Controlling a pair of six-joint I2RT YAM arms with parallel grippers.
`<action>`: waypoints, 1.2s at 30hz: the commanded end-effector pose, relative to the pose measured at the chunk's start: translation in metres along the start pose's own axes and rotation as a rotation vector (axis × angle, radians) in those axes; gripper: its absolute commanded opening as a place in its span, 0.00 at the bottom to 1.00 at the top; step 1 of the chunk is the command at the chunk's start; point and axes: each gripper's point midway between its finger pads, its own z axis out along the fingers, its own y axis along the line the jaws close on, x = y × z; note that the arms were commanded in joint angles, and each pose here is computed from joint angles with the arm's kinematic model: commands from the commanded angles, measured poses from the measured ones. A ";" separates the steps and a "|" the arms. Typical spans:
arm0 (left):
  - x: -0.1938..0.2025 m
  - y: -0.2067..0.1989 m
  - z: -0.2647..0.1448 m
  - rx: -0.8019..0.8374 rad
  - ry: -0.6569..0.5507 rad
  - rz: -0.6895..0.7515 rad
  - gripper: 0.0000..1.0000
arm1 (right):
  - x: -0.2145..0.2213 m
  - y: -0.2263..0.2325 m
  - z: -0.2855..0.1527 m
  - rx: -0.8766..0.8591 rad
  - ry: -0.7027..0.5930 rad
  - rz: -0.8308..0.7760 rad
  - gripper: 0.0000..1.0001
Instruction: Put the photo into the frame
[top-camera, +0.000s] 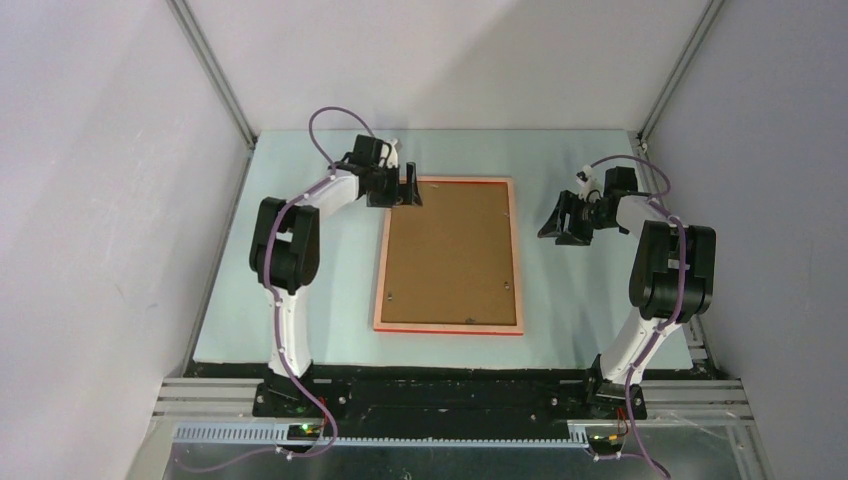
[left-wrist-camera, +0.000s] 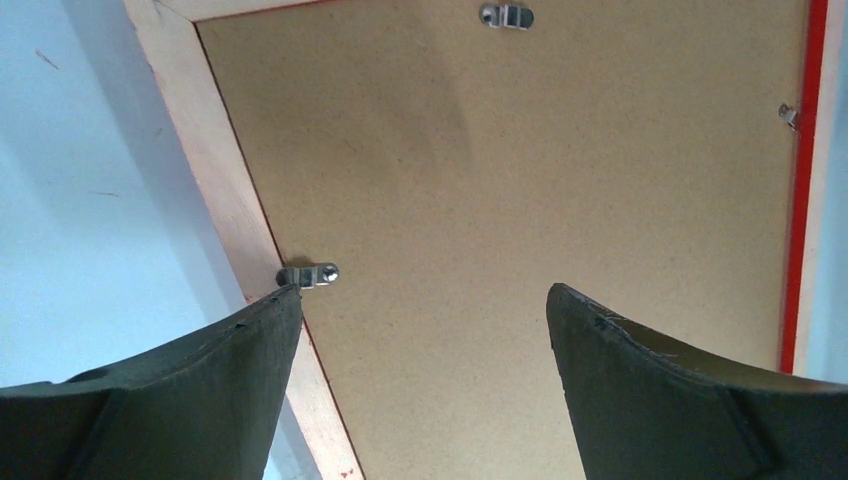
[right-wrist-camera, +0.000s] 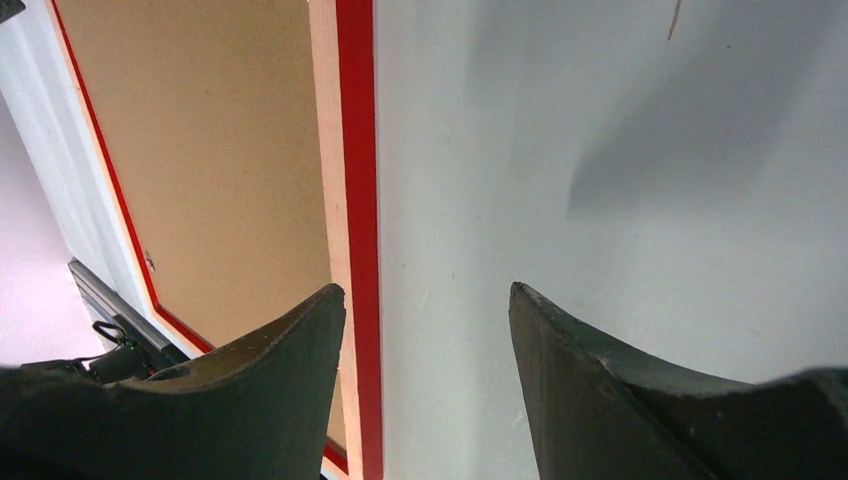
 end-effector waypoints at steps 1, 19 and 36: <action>0.006 -0.018 -0.016 0.041 0.012 0.048 0.96 | -0.003 0.000 0.000 -0.016 -0.006 -0.014 0.66; -0.039 -0.029 -0.022 0.046 -0.089 0.185 0.99 | -0.001 -0.003 0.002 -0.019 -0.001 -0.005 0.66; -0.038 -0.021 0.005 0.038 -0.064 0.150 0.99 | -0.001 -0.006 0.001 -0.020 0.000 0.010 0.66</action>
